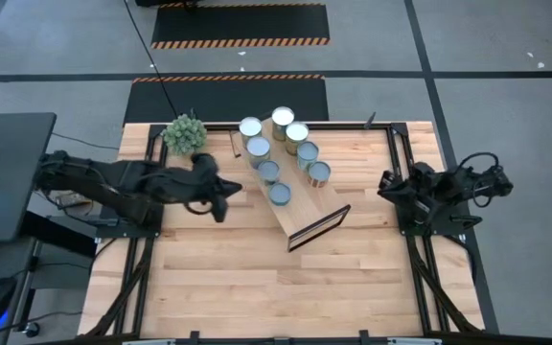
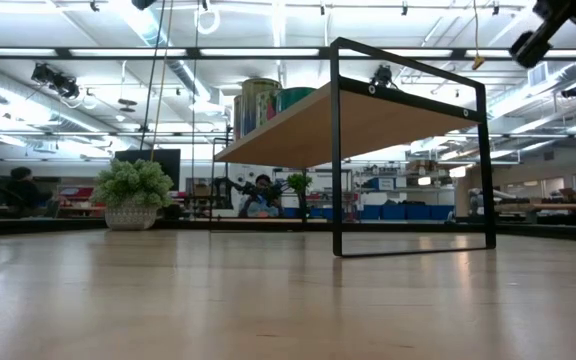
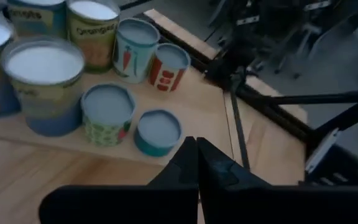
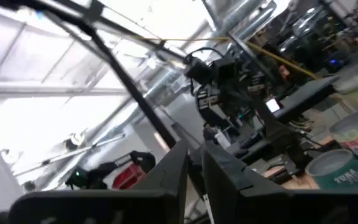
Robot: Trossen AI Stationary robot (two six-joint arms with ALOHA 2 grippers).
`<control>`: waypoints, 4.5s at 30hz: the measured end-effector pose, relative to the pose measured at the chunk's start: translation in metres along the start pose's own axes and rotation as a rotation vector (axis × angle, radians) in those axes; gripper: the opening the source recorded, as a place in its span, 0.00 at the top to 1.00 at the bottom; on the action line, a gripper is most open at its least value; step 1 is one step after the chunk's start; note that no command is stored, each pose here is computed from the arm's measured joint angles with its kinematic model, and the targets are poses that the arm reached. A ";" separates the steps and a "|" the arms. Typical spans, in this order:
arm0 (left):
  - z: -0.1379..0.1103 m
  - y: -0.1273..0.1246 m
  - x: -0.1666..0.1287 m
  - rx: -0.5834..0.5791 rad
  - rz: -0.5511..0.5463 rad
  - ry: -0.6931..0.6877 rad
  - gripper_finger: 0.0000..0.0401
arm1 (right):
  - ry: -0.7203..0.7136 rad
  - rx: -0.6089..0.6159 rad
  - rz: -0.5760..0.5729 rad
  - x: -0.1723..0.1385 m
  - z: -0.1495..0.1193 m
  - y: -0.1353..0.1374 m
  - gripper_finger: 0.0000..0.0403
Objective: Pick and place cans onto a shelf
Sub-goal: Return to Home position
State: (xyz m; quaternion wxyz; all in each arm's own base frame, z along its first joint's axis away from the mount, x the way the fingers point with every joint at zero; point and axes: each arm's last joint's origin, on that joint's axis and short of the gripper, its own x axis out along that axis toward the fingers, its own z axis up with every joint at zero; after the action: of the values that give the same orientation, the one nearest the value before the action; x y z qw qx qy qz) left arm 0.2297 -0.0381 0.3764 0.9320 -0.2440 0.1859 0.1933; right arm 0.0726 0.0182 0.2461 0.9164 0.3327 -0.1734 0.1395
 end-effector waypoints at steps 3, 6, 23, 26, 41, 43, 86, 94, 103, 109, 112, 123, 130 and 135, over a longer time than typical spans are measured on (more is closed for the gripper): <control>-0.009 0.017 -0.016 -0.037 -0.051 -0.060 1.00 | -0.013 0.020 -0.039 0.000 -0.008 -0.007 0.86; -0.018 0.036 -0.033 -0.062 -0.089 -0.108 1.00 | -0.039 0.022 -0.088 -0.001 -0.010 -0.010 0.86; -0.093 0.121 -0.069 -0.203 -0.291 -0.316 1.00 | -0.221 -0.026 -0.386 -0.003 -0.005 -0.019 0.86; -0.103 0.130 -0.071 -0.230 -0.309 -0.342 1.00 | -0.246 -0.010 -0.425 -0.004 -0.005 -0.020 0.86; -0.121 0.154 -0.073 -0.292 -0.262 -0.644 1.00 | -0.304 -0.038 -0.556 -0.007 -0.013 -0.033 0.99; -0.125 0.155 -0.069 -0.289 -0.246 -0.671 1.00 | -0.328 -0.024 -0.560 -0.008 -0.017 -0.037 0.99; -0.163 0.190 -0.013 -0.356 -0.115 -0.611 1.00 | -0.374 -0.044 -0.834 -0.019 -0.026 -0.077 0.94; -0.166 0.191 -0.011 -0.213 -0.050 -0.573 1.00 | -0.371 -0.035 -0.839 -0.020 -0.027 -0.077 0.94; -0.168 0.191 -0.007 0.434 0.137 -0.523 1.00 | -0.269 -0.245 -0.880 -0.020 -0.028 -0.078 0.94; -0.168 0.191 -0.007 0.478 0.149 -0.528 0.99 | -0.268 -0.248 -0.881 -0.020 -0.028 -0.078 0.94; -0.168 0.191 -0.007 0.479 0.149 -0.529 0.99 | -0.268 -0.248 -0.881 -0.020 -0.028 -0.078 0.94; -0.167 0.191 -0.008 0.477 0.148 -0.534 0.99 | -0.268 -0.247 -0.880 -0.020 -0.028 -0.078 0.94; -0.167 0.191 -0.008 0.476 0.147 -0.536 0.99 | -0.268 -0.247 -0.880 -0.020 -0.028 -0.078 0.94; -0.167 0.191 -0.008 0.476 0.147 -0.536 0.99 | -0.268 -0.247 -0.880 -0.020 -0.028 -0.078 0.94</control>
State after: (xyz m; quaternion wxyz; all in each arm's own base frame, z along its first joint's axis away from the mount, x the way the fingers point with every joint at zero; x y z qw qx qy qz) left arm 0.0949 0.0258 0.1710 0.9619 0.0529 -0.0082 0.2682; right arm 0.0897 -0.0240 0.1745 0.8907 0.2780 -0.1479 -0.3277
